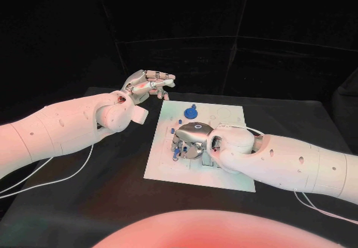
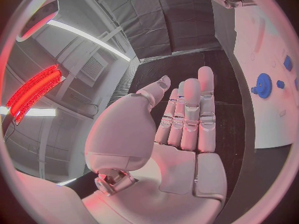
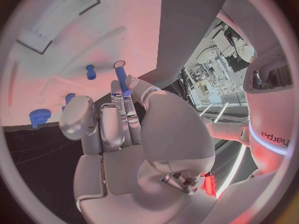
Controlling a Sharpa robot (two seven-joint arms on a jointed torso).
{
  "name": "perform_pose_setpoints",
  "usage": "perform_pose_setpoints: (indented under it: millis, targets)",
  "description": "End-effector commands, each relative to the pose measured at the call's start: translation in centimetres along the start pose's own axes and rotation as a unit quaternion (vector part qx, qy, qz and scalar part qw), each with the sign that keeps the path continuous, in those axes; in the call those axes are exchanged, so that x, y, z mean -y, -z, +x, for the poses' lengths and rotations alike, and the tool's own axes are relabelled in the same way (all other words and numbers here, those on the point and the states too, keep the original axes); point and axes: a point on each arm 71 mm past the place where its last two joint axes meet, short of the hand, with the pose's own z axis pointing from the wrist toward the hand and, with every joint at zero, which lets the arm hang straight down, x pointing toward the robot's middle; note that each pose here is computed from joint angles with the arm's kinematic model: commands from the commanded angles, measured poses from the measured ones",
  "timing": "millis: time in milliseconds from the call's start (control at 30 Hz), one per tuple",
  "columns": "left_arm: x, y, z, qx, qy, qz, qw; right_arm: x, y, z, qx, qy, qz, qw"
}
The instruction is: Assemble the parts on the task board
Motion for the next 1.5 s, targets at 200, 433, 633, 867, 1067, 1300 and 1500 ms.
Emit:
perform_pose_setpoints:
  millis: [200,433,633,867,1067,1300,1500]
  targets:
    - [0.15,-0.11,0.18,-0.006,0.005,0.004,1.0,0.0,-0.2,0.3,-0.015,0.015,0.002,1.0]
    - [0.15,-0.11,0.19,-0.006,0.005,0.004,1.0,0.0,-0.4,0.5,-0.017,0.019,0.006,1.0]
    - [0.14,-0.11,0.19,-0.006,0.005,0.003,1.0,-0.1,-0.6,0.7,-0.016,0.023,0.008,1.0]
    - [0.14,-0.12,0.21,-0.006,0.005,0.003,1.0,-0.1,-0.8,0.9,-0.019,0.029,0.01,0.999]
    - [0.14,-0.11,0.2,-0.006,0.005,0.003,1.0,-0.2,-0.8,1.0,-0.023,0.032,0.009,0.999]
    - [0.14,-0.1,0.16,-0.006,0.005,0.003,1.0,-0.3,-0.7,1.3,-0.015,0.029,0.003,0.999]
    - [0.13,-0.1,0.14,-0.006,0.005,0.002,1.0,-0.5,-0.6,1.1,0.004,0.021,-0.005,1.0]
